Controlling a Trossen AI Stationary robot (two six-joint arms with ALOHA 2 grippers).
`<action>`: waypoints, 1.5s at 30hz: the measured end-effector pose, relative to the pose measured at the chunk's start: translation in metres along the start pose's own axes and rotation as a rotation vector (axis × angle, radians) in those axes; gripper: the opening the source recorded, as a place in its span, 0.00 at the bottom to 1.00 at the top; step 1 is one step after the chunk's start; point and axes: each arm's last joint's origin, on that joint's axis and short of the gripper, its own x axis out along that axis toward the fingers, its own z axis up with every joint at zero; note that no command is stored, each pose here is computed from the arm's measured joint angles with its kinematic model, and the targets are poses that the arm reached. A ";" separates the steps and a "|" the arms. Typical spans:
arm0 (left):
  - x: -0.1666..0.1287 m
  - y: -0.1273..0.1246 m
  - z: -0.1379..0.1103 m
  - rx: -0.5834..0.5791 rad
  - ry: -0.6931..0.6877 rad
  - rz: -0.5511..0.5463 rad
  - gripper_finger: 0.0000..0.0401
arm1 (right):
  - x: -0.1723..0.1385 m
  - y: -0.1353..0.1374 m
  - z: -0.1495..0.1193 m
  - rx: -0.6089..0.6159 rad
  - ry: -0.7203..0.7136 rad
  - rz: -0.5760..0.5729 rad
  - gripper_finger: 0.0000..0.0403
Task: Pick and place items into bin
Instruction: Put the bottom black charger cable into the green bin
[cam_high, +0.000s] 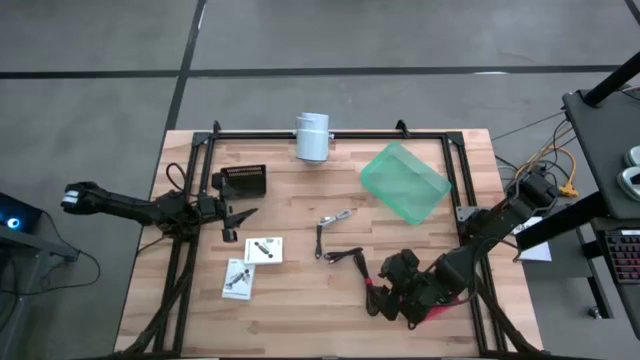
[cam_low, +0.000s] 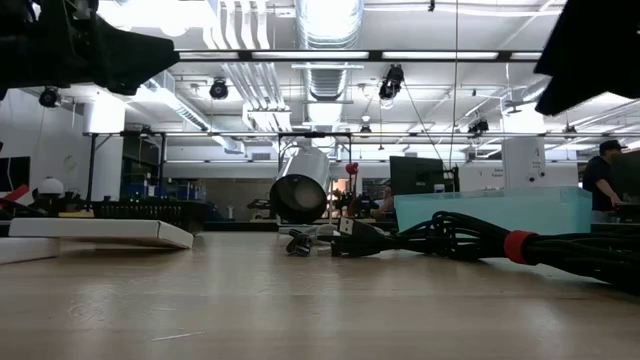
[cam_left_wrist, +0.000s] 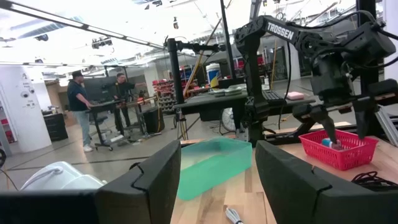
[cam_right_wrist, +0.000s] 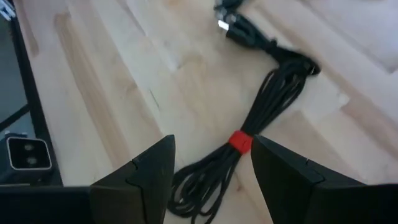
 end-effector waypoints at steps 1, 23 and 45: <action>0.000 0.000 0.000 0.000 0.000 0.000 0.48 | 0.002 0.000 -0.001 0.002 0.009 -0.004 0.49; 0.000 0.000 0.001 -0.004 -0.012 0.004 0.48 | 0.043 0.003 -0.012 -0.011 0.188 -0.034 0.49; 0.000 0.000 0.001 -0.004 -0.013 0.004 0.48 | 0.081 0.008 -0.006 -0.115 0.328 -0.064 0.46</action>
